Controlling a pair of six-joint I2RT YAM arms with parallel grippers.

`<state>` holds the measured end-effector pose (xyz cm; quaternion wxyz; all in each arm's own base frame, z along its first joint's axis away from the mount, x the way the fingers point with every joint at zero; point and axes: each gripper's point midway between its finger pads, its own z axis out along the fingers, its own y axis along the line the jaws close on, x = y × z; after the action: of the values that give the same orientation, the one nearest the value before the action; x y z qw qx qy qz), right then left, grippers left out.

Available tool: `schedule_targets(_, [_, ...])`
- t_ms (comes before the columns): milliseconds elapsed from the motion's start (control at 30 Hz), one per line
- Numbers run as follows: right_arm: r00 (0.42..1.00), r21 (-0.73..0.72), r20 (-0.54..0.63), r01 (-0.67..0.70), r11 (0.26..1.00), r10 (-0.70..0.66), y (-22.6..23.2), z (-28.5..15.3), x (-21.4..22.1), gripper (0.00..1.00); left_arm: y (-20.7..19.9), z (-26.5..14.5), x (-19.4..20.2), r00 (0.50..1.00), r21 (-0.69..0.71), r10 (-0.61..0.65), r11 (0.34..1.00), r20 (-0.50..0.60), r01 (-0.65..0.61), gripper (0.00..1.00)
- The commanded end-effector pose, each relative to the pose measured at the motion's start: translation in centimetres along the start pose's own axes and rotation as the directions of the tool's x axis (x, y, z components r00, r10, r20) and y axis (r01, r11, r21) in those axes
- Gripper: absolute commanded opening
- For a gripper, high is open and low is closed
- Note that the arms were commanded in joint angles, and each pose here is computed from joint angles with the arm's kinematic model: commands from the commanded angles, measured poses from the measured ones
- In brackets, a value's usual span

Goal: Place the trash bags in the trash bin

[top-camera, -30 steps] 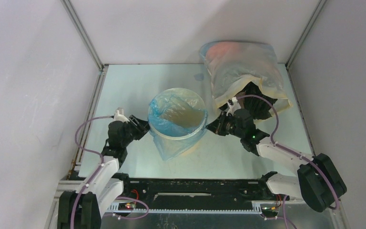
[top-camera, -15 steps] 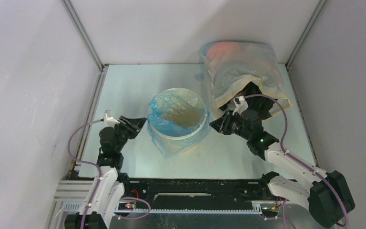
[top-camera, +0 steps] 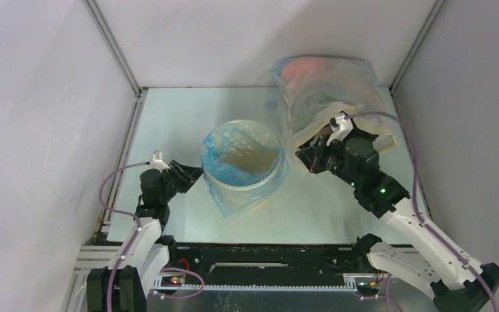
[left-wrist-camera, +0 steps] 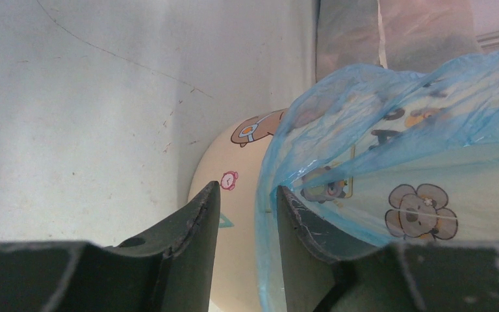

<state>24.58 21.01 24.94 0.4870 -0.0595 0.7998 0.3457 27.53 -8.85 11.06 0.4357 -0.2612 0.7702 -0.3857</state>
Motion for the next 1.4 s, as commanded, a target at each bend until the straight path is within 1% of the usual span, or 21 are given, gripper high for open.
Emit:
schedule_targets(0, [0.982,-0.017,-0.003,0.189,0.982,-0.189,2.8,-1.6,-3.5,0.0,-2.2,0.1,-1.3,0.997,0.072,0.079,0.994,0.013,-0.079,0.41])
schedule_targets(100, [0.956,-0.096,-0.082,0.275,0.957,-0.283,5.8,-0.9,-4.1,0.0,-2.0,0.2,-1.3,0.997,0.065,0.082,0.995,0.001,-0.082,0.41])
schedule_targets(200, [0.914,-0.134,-0.18,0.343,0.93,-0.363,7.7,0.7,-2.8,0.0,-2.2,0.2,-1.2,0.996,0.072,0.091,0.993,-0.007,-0.091,0.42])
schedule_targets(333, [0.883,-0.178,-0.216,0.385,0.906,-0.418,9.7,3.0,-1.3,0.0,-2.4,0.2,-1.2,0.995,0.077,0.1,0.992,-0.012,-0.099,0.44])
schedule_targets(433, [0.851,-0.187,-0.277,0.408,0.894,-0.446,10.1,4.8,-0.4,0.0,-2.5,0.1,-1.2,0.994,0.076,0.105,0.992,-0.018,-0.104,0.44])
schedule_targets(567, [0.775,-0.18,-0.389,0.466,0.866,-0.498,9.9,7.2,1.4,0.0,-2.5,0.1,-1.2,0.994,0.076,0.108,0.991,-0.018,-0.107,0.44])
schedule_targets(667, [0.711,-0.164,-0.455,0.525,0.835,-0.536,9.7,8.8,2.6,0.0,-2.5,0.1,-1.2,0.994,0.076,0.107,0.992,-0.023,-0.105,0.45])
schedule_targets(767, [0.641,-0.164,-0.53,0.564,0.809,-0.555,9.0,10.4,4.7,0.0,-2.6,0.2,-1.1,0.994,0.08,0.106,0.991,-0.032,-0.103,0.44])
schedule_targets(833, [0.613,-0.166,-0.561,0.575,0.801,-0.557,8.6,11.0,5.6,0.0,-2.6,0.3,-1.0,0.994,0.085,0.103,0.991,-0.04,-0.1,0.45])
schedule_targets(1100, [0.587,-0.172,-0.595,0.573,0.801,-0.548,8.0,11.7,8.0,0.0,-2.8,0.5,-0.7,0.994,0.101,0.092,0.991,-0.058,-0.086,0.44])
schedule_targets(1367, [0.527,-0.16,-0.675,0.579,0.799,-0.517,5.3,12.0,12.1,0.0,-3.3,0.3,-0.5,0.994,0.123,0.081,0.99,-0.067,-0.073,0.46])
